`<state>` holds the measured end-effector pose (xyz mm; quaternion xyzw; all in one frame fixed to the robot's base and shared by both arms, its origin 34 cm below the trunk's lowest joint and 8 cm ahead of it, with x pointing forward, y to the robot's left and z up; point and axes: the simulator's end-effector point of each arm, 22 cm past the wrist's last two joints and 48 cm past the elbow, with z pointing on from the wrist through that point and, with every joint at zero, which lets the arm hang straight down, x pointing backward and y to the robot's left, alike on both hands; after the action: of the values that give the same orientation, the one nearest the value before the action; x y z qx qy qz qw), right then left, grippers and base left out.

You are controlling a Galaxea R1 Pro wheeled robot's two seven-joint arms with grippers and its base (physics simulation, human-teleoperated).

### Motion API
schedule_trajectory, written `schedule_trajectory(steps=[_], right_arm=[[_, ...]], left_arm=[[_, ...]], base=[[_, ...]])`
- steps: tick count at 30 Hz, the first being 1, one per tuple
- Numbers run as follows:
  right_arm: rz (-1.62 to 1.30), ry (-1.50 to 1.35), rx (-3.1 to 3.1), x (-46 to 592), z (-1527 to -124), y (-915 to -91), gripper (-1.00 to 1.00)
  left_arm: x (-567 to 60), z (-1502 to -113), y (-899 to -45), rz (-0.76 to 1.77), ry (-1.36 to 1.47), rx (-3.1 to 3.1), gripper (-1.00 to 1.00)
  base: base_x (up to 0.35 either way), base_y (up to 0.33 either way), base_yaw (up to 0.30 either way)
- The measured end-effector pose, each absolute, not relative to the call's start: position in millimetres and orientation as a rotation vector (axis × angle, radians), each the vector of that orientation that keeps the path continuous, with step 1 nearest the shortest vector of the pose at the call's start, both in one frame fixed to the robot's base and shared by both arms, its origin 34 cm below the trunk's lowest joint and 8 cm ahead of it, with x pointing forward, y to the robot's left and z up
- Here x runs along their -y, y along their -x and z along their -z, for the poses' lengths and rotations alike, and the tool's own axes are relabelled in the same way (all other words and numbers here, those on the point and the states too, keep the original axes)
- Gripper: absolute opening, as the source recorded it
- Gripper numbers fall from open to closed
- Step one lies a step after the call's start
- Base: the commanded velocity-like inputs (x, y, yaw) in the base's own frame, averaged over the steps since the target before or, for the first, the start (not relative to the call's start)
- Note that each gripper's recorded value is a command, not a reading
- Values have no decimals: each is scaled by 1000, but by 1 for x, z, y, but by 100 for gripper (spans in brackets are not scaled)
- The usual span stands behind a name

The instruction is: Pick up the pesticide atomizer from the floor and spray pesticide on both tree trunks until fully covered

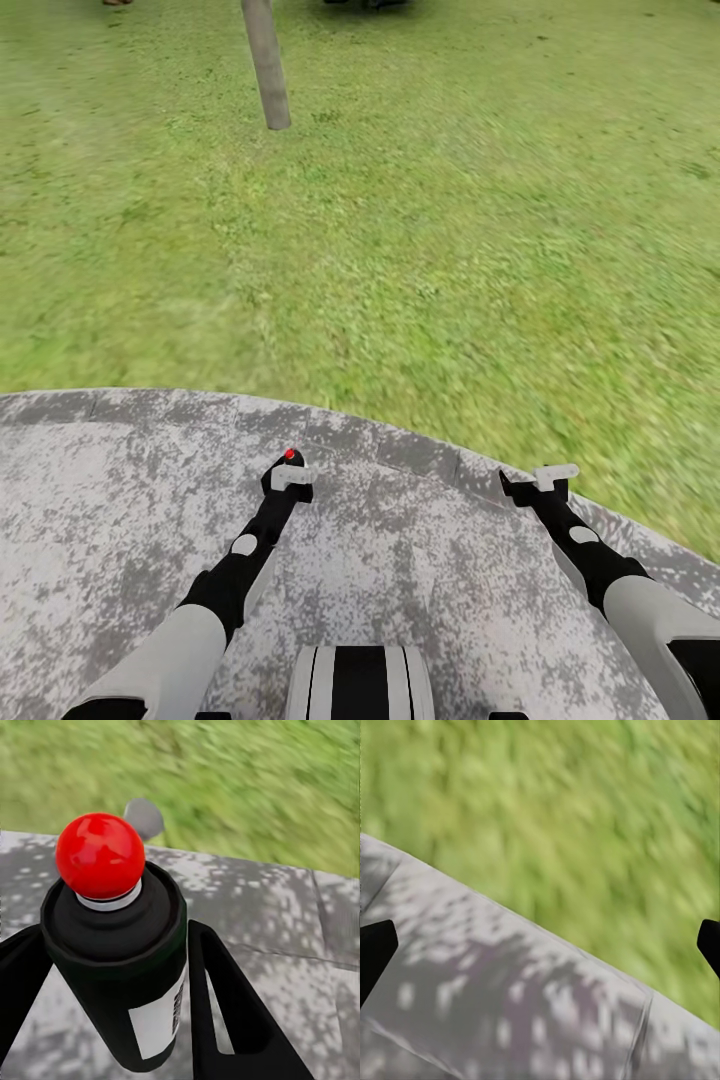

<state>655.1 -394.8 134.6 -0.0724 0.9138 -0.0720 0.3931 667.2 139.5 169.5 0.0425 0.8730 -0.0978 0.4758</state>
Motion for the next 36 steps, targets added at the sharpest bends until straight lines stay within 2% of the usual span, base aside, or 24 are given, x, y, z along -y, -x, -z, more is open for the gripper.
schedule_trajectory(steps=[36], right_arm=[[185,171,-2237,393,-186,-683,100]], left_arm=[[-138,-224,-694,234,-107,-2044,-100]], base=[[0,0,0]])
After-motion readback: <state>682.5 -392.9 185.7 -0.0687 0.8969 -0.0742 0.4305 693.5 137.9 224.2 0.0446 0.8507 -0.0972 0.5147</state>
